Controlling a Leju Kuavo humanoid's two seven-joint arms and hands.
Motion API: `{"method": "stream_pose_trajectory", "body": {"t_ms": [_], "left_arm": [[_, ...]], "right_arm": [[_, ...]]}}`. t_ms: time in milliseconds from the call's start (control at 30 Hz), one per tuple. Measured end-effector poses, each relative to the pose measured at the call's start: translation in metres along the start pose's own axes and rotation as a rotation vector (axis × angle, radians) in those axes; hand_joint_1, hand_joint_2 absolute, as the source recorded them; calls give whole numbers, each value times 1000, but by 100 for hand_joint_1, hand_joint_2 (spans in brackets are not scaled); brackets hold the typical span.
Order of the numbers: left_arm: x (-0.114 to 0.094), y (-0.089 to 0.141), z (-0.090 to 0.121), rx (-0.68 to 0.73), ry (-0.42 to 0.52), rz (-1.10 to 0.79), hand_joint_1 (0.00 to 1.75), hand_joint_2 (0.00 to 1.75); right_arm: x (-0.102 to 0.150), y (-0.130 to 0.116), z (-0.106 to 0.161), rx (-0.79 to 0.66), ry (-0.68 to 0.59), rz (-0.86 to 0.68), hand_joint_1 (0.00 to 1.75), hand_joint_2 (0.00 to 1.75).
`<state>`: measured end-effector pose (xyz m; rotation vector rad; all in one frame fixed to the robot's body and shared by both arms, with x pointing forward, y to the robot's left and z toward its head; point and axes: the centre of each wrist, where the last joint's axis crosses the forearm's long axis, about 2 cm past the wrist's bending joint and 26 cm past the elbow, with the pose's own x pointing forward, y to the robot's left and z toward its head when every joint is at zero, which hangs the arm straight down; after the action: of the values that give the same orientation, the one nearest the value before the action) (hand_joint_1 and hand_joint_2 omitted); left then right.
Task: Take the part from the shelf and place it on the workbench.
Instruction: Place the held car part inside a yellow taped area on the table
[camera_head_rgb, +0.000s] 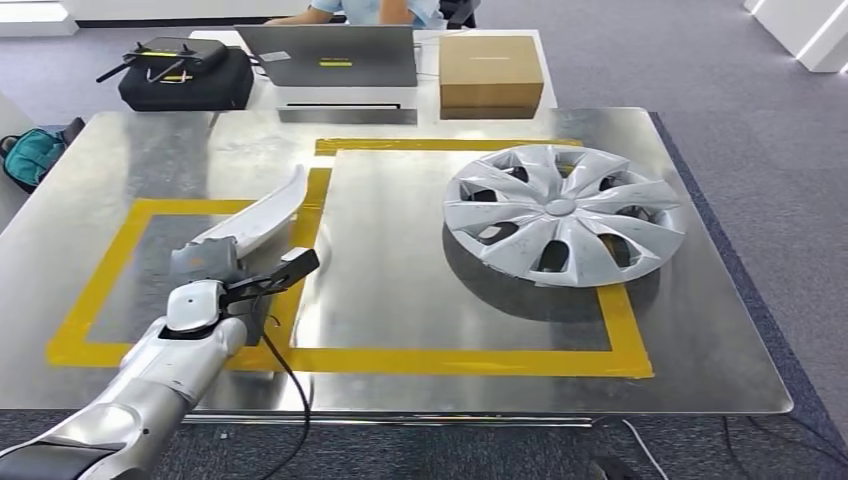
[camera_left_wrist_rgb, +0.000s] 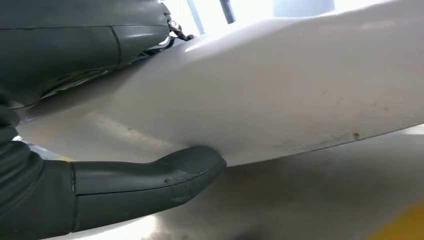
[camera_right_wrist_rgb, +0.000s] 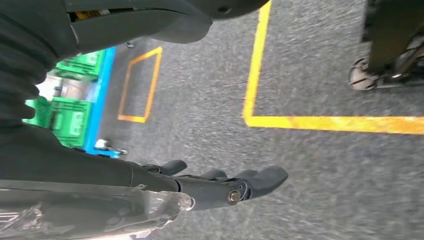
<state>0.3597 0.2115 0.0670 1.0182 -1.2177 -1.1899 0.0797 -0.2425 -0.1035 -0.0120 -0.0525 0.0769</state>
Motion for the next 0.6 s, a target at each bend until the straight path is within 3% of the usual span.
{"method": "stream_pose_trajectory", "body": {"t_ms": [400, 533, 567, 600], "left_arm": [[-2, 3, -3, 5, 5, 3, 175, 175], [-3, 3, -3, 4, 12, 4, 0, 175], [-3, 3, -3, 5, 16, 5, 0, 175], [-4, 3, -3, 7, 22, 9, 0, 131]], "right_arm": [[1, 0, 0, 0, 2, 0, 0, 175], [2, 0, 0, -1, 1, 0, 0, 0], [2, -1, 0, -1, 1, 0, 0, 0], [2, -1, 0, -1, 1, 0, 0, 0]]}}
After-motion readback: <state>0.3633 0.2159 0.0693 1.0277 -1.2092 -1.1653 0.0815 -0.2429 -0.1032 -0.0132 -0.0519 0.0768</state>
